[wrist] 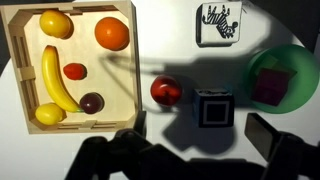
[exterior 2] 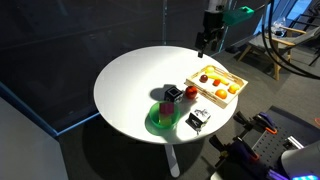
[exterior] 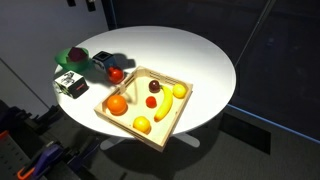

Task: Remove the red apple from the wooden tray and put in on the table between the wooden tray and the green bowl

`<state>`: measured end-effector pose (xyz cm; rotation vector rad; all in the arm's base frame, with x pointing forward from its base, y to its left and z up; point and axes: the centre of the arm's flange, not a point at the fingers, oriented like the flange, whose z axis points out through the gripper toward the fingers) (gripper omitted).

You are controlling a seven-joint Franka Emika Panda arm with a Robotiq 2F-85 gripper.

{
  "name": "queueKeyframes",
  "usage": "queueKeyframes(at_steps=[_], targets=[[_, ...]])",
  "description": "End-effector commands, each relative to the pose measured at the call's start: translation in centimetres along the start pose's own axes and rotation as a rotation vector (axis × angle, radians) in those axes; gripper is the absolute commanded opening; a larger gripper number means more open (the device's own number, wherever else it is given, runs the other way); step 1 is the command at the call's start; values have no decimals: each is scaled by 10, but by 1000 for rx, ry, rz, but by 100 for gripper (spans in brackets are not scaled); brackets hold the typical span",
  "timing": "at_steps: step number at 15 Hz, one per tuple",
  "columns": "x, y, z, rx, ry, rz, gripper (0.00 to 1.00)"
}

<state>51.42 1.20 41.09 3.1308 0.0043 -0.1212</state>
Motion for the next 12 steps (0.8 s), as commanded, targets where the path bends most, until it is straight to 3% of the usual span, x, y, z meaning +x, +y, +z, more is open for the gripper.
queueKeyframes(at_steps=[1, 12], targets=[[-20, -1, -12, 1, 50, 14, 100], [-17, 0, -13, 1, 42, 0, 100]])
